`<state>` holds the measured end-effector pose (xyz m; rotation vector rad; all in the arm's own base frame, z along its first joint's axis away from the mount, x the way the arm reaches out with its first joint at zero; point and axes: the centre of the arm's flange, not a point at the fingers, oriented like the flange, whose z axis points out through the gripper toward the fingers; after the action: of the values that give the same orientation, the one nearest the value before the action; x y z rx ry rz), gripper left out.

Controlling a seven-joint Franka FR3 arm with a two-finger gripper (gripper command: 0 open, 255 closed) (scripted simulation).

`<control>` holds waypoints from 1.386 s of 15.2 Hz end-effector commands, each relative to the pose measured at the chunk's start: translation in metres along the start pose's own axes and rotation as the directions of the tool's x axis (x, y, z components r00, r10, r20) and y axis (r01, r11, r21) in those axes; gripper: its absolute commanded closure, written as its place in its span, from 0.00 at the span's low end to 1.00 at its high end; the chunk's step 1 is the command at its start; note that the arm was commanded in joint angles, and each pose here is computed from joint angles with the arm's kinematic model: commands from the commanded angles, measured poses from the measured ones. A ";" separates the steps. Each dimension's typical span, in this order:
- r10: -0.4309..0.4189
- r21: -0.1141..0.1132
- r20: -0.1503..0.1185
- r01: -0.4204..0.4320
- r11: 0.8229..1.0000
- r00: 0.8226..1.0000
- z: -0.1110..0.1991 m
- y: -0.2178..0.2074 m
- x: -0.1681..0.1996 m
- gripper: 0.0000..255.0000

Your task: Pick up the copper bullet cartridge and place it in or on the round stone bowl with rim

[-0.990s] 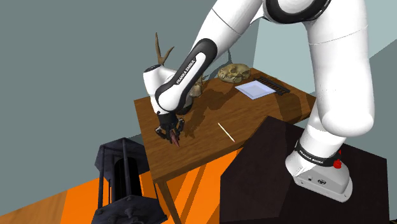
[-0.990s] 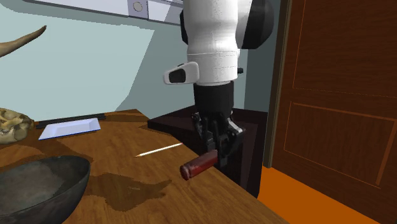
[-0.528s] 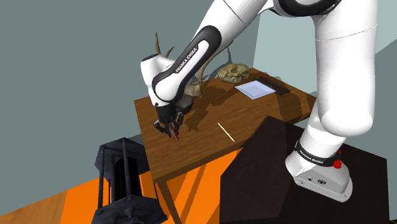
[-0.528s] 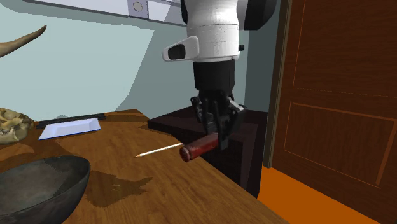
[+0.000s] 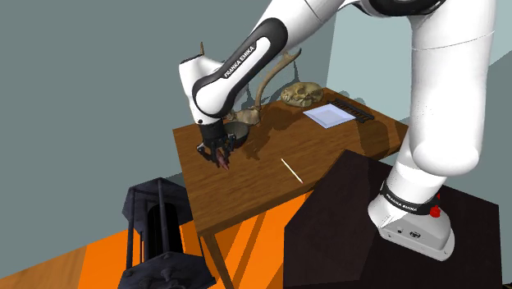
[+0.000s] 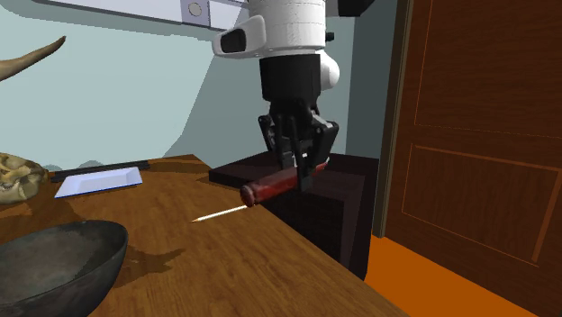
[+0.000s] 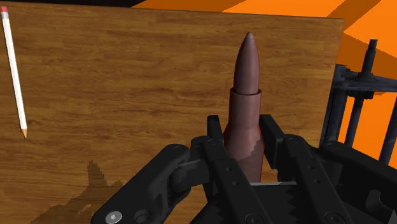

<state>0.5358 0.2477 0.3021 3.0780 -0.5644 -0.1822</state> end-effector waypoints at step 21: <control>0.000 0.000 0.000 0.000 1.000 1.000 -0.028 0.137 0.250 1.00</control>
<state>0.7146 0.0415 0.3052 3.0786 -0.5643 -0.1817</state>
